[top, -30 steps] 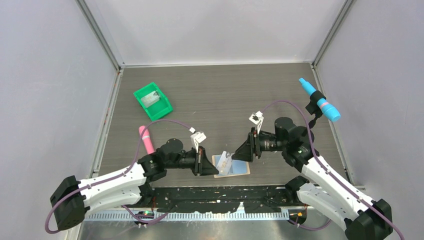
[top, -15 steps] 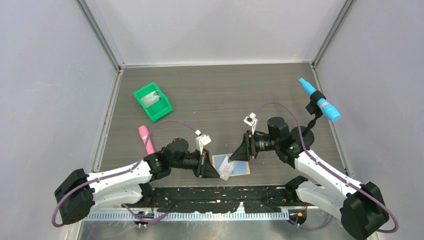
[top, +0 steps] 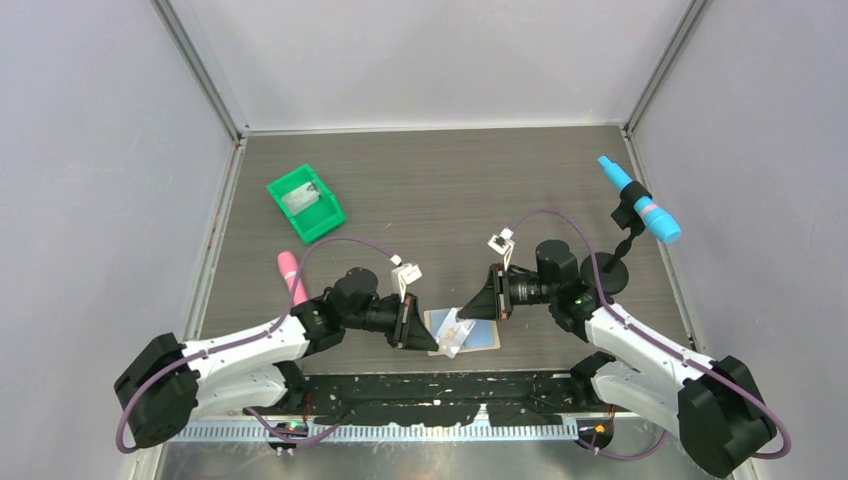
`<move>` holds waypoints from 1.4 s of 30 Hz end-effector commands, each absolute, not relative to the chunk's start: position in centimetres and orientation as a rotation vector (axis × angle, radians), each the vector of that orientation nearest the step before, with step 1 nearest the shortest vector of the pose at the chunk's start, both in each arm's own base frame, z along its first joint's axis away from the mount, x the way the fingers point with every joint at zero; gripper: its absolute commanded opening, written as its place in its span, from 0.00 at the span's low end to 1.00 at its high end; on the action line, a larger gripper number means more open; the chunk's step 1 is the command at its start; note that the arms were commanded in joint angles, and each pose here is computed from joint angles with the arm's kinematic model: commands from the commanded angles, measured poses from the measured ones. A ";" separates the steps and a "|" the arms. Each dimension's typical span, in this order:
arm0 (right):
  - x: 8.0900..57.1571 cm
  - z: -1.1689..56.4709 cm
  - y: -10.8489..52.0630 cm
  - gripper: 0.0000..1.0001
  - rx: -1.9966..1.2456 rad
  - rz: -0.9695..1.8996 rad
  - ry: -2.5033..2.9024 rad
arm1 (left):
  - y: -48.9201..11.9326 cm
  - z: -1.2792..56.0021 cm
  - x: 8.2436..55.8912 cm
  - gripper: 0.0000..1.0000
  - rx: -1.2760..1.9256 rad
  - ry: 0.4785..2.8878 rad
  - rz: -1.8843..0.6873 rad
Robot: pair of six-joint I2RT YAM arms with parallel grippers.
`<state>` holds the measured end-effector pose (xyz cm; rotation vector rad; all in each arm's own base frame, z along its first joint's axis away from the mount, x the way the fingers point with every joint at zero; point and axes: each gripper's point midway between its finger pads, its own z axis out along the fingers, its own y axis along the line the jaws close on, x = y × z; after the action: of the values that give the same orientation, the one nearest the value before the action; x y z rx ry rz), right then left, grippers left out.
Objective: Take the credit cards out of the card holder
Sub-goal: Place the credit card in the storage box.
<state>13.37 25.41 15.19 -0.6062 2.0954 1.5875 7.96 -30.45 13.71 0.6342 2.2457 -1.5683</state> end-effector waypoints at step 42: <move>19.7 21.7 23.2 0.05 0.298 1.748 1.631 | -29.3 23.4 17.8 0.33 0.013 1.813 -1.693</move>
<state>19.74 23.39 20.61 0.3077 1.6870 1.7362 17.46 -28.85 19.77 -0.0279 1.9554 -1.6172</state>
